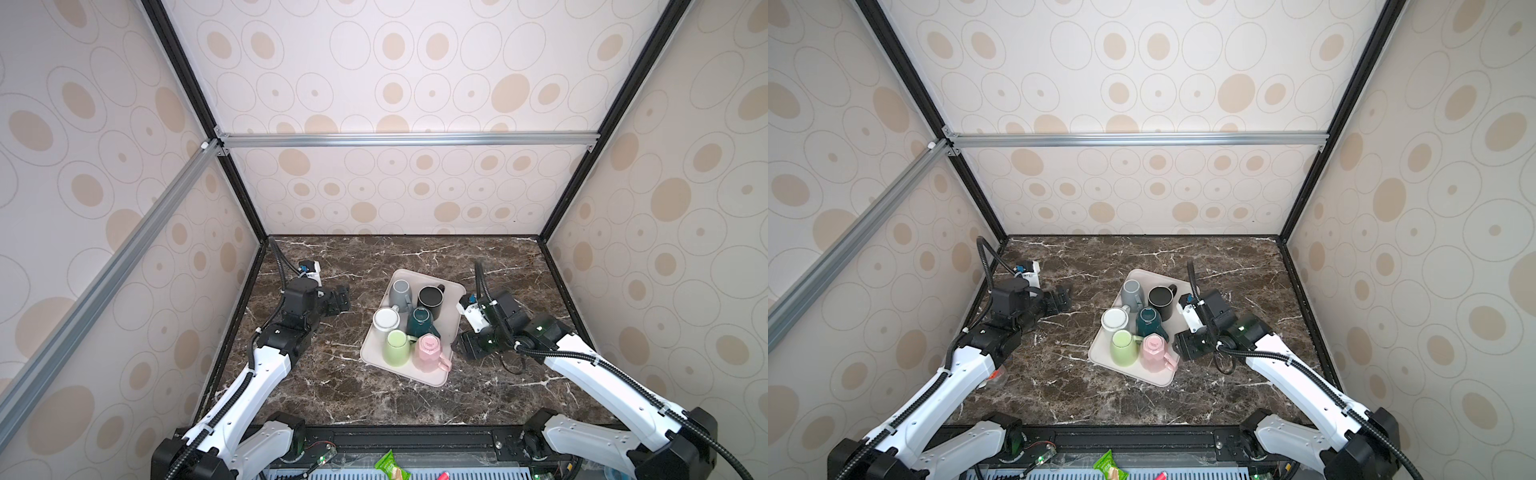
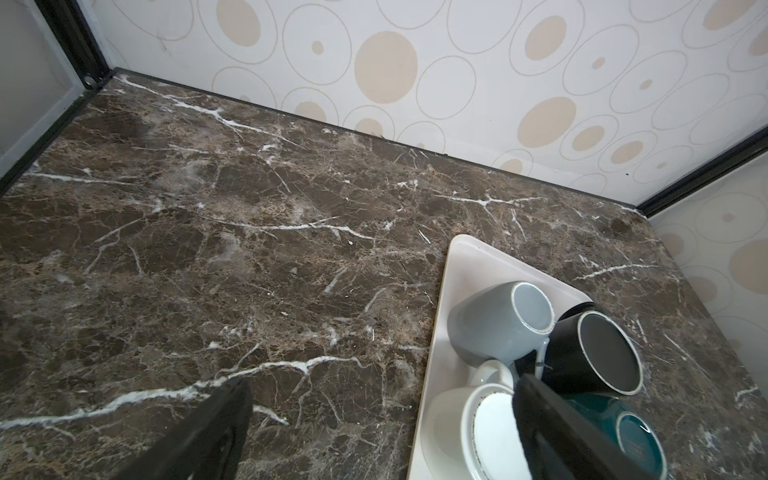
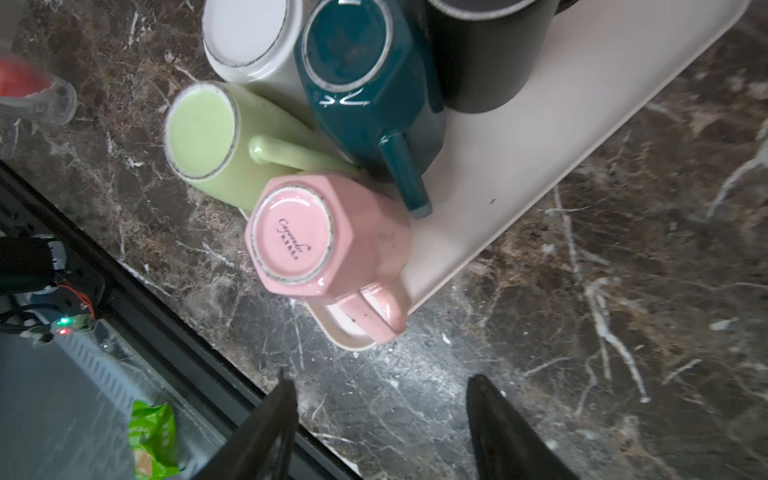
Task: Turn the mug right side up
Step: 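Reach the right gripper to the upside-down pink mug while the left arm advances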
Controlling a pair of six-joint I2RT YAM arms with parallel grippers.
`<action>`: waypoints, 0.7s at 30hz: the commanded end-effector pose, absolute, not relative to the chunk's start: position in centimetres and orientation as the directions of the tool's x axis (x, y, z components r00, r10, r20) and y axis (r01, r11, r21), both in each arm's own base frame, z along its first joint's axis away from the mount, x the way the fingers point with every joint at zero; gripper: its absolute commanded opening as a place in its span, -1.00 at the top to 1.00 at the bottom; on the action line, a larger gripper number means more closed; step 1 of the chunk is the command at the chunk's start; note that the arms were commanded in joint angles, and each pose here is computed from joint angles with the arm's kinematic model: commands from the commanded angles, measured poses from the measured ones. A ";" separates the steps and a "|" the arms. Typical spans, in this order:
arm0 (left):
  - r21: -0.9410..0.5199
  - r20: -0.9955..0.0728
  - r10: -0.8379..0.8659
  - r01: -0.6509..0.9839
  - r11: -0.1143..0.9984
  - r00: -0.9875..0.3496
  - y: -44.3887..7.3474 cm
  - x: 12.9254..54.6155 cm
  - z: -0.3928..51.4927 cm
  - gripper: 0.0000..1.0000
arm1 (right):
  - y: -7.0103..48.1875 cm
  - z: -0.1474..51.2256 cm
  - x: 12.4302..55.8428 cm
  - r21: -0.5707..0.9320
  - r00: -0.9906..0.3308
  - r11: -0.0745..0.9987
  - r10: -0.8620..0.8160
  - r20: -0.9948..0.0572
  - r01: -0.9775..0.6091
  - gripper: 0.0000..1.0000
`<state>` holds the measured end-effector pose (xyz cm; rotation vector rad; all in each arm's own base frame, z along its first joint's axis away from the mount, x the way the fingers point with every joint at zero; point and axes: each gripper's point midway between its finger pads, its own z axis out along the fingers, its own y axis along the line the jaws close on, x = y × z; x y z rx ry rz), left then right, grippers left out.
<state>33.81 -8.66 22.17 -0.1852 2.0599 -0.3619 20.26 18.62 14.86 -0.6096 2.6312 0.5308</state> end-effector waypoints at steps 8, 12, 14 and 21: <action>-0.402 -0.788 -0.332 0.024 0.915 -0.519 -9.7 34.0 21.8 -0.97 | 20.3 11.5 19.8 0.227 -0.825 0.820 -0.426 -0.371 -0.525 -0.27; -0.419 -0.782 -0.345 0.028 0.908 -0.520 -10.0 34.1 21.6 -0.96 | 20.7 11.0 19.7 0.230 -0.827 0.812 -0.452 -0.335 -0.537 -0.16; -0.427 -0.782 -0.351 0.033 0.904 -0.516 -10.1 34.2 21.6 -0.96 | 20.9 10.8 19.8 0.234 -0.827 0.809 -0.455 -0.331 -0.539 -0.15; -0.437 -0.772 -0.357 0.031 0.899 -0.526 -10.3 34.5 21.2 -0.96 | 20.8 9.8 20.2 0.197 -0.822 0.816 -0.471 -0.319 -0.544 0.02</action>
